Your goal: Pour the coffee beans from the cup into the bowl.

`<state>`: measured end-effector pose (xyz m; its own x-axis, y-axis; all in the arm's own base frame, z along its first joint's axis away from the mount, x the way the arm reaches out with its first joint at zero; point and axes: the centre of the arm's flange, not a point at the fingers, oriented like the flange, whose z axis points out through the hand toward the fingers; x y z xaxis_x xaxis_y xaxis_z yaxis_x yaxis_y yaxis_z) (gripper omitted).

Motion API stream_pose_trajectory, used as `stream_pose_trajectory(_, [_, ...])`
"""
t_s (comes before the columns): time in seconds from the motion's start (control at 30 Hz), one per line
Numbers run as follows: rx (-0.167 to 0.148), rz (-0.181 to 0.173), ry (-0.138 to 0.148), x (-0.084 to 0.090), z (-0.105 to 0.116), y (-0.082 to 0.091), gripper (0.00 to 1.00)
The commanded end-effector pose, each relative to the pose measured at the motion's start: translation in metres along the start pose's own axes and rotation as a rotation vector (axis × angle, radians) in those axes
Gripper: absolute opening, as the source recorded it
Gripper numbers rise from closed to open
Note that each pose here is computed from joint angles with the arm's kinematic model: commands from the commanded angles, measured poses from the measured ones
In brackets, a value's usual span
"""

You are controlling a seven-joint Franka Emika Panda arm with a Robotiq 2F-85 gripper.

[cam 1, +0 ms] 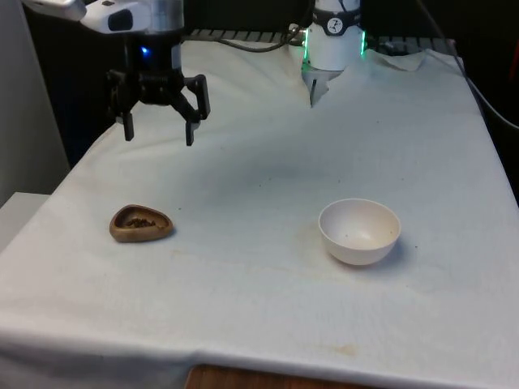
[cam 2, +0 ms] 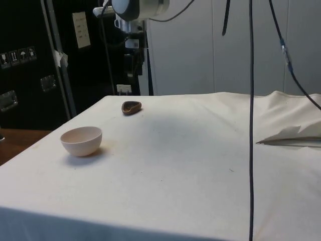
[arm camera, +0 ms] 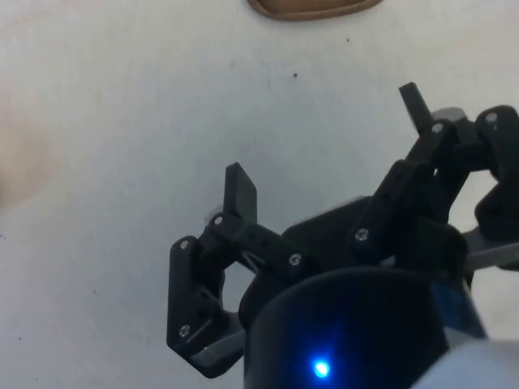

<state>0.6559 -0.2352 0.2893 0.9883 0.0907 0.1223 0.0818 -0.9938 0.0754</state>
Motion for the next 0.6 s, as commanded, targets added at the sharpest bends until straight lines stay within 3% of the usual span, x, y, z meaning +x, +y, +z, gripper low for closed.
stream_pose_trajectory(0.0, [0.002, -0.01, 0.011, 0.001, 0.002, 0.002, 1.0])
stream_pose_trajectory(0.2, [0.001, -0.039, 0.017, 0.001, 0.007, 0.005, 1.0])
stream_pose_trajectory(0.47, [0.011, -0.079, 0.051, 0.003, 0.018, 0.017, 1.0])
stream_pose_trajectory(0.5, [0.008, -0.073, 0.041, 0.001, 0.016, 0.014, 1.0])
stream_pose_trajectory(0.57, [0.014, -0.083, 0.059, 0.006, 0.022, 0.022, 1.0])
